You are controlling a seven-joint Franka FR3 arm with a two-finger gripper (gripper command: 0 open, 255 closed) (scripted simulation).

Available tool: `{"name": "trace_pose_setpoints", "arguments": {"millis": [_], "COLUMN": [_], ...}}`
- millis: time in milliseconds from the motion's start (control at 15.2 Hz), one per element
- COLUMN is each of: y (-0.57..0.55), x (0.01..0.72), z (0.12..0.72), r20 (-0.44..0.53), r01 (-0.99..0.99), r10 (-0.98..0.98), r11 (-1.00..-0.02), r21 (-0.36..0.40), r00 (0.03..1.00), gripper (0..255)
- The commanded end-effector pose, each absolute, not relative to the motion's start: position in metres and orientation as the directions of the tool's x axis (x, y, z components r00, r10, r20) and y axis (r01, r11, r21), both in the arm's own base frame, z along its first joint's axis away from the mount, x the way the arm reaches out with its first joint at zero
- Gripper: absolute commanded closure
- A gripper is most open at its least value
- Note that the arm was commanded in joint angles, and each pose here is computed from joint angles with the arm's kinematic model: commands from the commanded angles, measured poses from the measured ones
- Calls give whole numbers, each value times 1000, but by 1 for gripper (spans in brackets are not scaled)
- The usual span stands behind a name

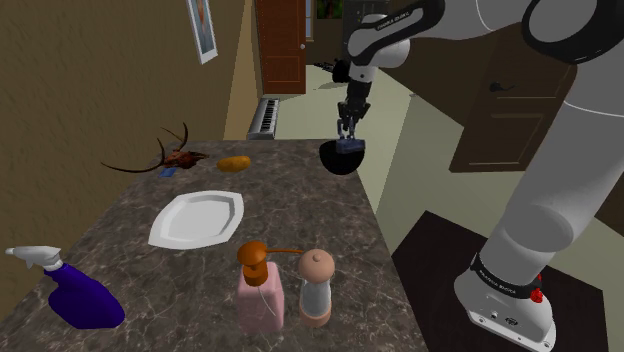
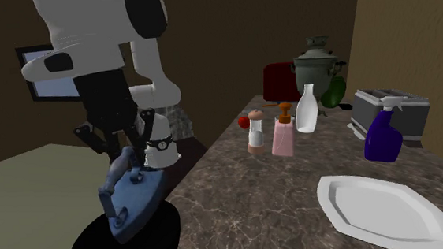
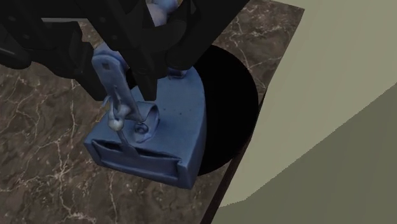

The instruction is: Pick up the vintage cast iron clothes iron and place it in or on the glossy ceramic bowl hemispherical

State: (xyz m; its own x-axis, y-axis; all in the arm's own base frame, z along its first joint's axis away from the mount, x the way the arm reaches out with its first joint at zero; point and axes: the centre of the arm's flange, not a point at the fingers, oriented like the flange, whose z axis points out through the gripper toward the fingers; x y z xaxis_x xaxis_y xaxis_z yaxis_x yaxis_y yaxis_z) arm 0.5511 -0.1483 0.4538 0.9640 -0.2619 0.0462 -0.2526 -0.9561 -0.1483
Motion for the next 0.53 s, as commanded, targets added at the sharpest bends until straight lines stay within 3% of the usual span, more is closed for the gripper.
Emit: {"name": "trace_pose_setpoints", "arguments": {"millis": [0, 462], "y": [-148, -148], "x": [553, 553], "z": [444, 426], "r20": [47, 47], "r01": [-253, -253], "r10": [-262, -262], "r11": [-956, -956], "r21": [-148, -148], "r00": [964, 964], "gripper": [255, 255]}}
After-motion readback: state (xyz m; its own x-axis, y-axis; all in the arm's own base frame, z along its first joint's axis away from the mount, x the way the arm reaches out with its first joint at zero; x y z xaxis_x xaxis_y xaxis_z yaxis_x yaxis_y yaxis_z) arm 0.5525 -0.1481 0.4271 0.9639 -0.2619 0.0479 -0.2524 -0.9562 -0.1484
